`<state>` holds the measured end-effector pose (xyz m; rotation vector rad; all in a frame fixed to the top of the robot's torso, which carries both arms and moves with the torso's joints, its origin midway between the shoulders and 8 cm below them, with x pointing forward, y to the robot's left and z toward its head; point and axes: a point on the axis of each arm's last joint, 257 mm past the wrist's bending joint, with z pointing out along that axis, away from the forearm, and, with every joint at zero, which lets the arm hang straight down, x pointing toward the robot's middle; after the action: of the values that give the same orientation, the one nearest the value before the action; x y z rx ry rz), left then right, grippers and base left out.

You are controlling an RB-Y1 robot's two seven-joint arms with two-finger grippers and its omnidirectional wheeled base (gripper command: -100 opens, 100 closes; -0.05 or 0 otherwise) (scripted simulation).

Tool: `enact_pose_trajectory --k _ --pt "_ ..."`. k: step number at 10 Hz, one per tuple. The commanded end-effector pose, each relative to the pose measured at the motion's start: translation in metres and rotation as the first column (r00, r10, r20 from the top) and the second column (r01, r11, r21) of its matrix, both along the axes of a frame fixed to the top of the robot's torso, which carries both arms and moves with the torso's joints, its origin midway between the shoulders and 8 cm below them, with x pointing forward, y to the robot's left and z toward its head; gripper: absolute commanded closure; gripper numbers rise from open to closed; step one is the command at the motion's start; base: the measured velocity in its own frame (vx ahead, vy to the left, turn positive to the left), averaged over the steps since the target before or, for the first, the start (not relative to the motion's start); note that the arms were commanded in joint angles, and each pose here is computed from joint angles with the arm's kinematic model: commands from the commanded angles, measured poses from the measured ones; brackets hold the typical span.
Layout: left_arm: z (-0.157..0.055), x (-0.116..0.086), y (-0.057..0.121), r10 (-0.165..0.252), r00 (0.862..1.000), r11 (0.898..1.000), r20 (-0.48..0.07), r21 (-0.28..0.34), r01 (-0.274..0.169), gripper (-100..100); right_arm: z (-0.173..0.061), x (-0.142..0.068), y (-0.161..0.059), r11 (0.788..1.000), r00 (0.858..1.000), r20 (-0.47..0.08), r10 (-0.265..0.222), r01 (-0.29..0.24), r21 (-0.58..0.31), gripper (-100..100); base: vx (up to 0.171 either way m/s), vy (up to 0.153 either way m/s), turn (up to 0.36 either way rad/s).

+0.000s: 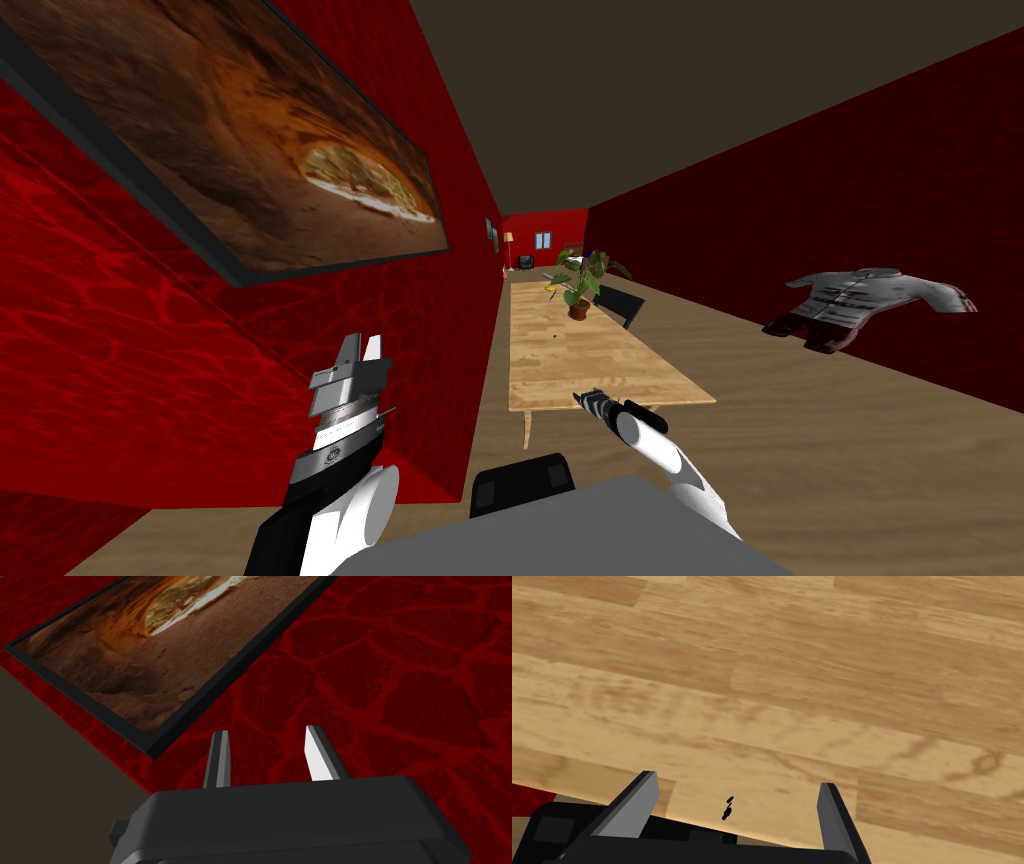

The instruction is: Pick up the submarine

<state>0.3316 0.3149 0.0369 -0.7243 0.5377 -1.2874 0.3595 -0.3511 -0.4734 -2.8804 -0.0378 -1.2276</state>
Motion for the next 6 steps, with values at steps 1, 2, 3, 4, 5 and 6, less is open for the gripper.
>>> enact_pose_trajectory --k 1,2,3,4,5,6 --pt "0.000 0.000 0.000 0.000 1.000 1.000 0.000 0.000 0.000 0 -0.010 -0.006 0.002 0.999 0.999 -0.032 -0.019 0.020 0.047 -100 0.015 0.028 -0.043" --pt "0.000 0.000 0.000 0.000 1.000 1.000 0.000 0.000 0.000 0 -0.006 -0.005 0.002 0.999 1.000 -0.021 -0.012 0.013 0.031 -100 0.006 0.011 -0.006" --pt "0.000 0.000 0.000 0.000 1.000 1.000 0.000 0.000 0.000 0 -0.007 -0.006 0.002 0.999 1.000 -0.024 -0.013 0.014 0.036 0 0.000 0.000 0.000" --pt "0.000 0.000 0.000 0.000 1.000 1.000 0.000 0.000 0.000 0 -0.013 -0.004 0.009 0.999 1.000 -0.023 -0.014 0.015 0.035 -100 0.025 -0.019 -0.002" --pt "0.000 0.000 0.000 0.000 1.000 1.000 0.000 0.000 0.000 0 -0.017 -0.003 0.012 0.999 1.000 -0.023 -0.014 0.015 0.035 -100 0.043 -0.043 0.002" --pt "0.000 0.000 0.000 0.000 1.000 1.000 0.000 0.000 0.000 0 -0.021 -0.002 0.017 0.999 1.000 -0.023 -0.014 0.015 0.035 -100 0.049 -0.048 0.004"
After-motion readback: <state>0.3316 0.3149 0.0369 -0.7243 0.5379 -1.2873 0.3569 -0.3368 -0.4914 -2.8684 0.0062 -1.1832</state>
